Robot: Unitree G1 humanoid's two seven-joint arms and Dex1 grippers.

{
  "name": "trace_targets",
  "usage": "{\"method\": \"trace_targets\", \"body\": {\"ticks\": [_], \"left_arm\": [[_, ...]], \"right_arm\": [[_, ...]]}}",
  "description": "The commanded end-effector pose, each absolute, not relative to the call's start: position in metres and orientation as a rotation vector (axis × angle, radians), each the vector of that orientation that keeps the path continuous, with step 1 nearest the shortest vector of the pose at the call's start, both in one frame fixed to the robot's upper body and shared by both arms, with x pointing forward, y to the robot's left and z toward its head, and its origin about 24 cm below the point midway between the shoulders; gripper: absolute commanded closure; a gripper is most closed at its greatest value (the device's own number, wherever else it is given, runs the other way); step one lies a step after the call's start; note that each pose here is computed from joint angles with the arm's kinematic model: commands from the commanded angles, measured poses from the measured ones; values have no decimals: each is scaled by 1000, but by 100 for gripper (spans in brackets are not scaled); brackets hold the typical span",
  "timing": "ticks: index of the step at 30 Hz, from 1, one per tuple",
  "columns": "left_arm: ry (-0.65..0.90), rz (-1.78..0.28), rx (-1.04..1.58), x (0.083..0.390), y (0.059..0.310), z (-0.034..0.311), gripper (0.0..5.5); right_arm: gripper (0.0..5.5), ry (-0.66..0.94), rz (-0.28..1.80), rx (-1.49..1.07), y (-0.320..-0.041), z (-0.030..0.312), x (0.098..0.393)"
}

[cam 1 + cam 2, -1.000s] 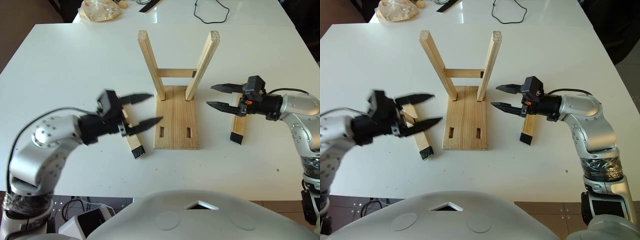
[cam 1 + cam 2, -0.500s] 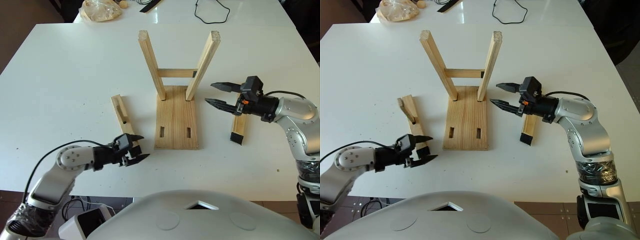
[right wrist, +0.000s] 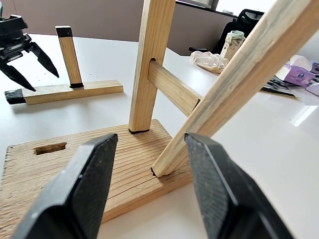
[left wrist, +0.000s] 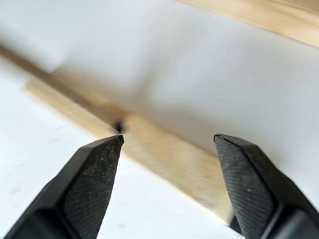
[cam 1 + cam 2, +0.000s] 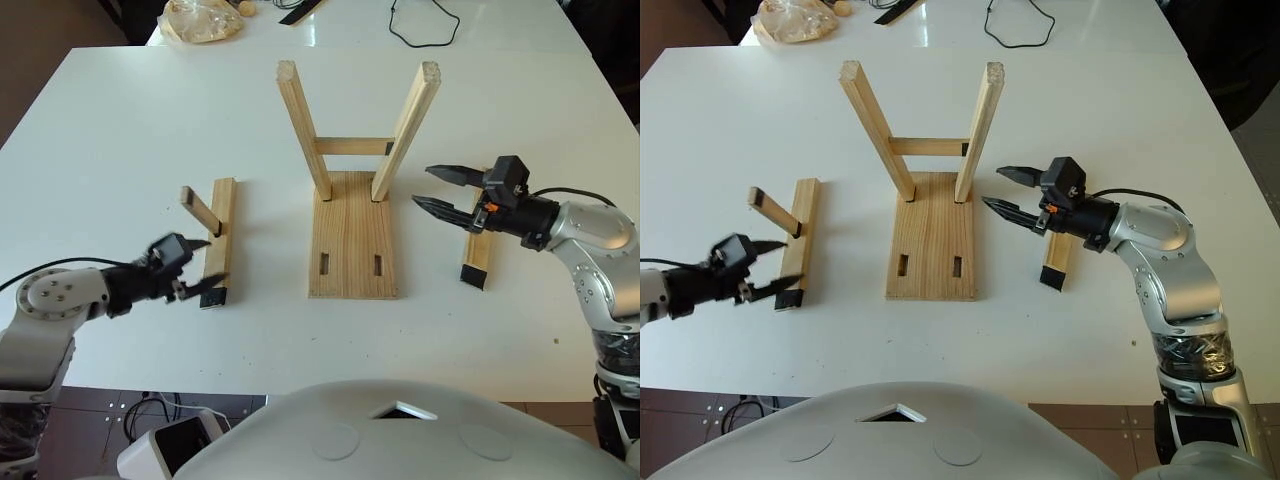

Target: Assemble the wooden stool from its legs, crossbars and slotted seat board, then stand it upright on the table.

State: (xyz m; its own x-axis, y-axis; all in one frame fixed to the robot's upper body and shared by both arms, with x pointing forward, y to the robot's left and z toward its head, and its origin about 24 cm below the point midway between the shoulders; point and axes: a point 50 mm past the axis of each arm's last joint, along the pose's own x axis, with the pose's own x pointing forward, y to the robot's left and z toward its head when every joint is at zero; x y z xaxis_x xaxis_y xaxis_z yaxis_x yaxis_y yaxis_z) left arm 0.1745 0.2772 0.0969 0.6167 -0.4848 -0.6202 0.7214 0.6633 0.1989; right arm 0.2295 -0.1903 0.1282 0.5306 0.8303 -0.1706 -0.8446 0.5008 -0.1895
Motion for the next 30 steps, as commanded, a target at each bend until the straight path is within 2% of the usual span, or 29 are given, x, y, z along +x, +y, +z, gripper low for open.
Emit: {"method": "trace_targets", "body": {"ticks": [1,5,11,14,17,20,25,28,30], "left_arm": [[606,-624,278,166,245,88,213],[670,-266,102,155,235,71,213],[614,-47,19,136,216,81,213],[596,36,53,129,218,84,213],[555,117,111,132,230,87,213],[593,124,141,136,238,78,213],[647,36,113,139,227,60,213],[628,32,85,141,226,59,213],[620,42,74,142,229,59,188]], "right_arm": [[302,60,970,-272,-195,128,222],[302,57,954,-263,-191,125,219],[302,65,950,-260,-191,123,215],[302,71,950,-261,-192,122,214],[302,74,951,-264,-192,122,214],[302,72,948,-264,-191,122,215],[302,69,959,-265,-189,121,215],[302,69,964,-270,-189,121,216],[302,69,964,-272,-190,122,216]]}}
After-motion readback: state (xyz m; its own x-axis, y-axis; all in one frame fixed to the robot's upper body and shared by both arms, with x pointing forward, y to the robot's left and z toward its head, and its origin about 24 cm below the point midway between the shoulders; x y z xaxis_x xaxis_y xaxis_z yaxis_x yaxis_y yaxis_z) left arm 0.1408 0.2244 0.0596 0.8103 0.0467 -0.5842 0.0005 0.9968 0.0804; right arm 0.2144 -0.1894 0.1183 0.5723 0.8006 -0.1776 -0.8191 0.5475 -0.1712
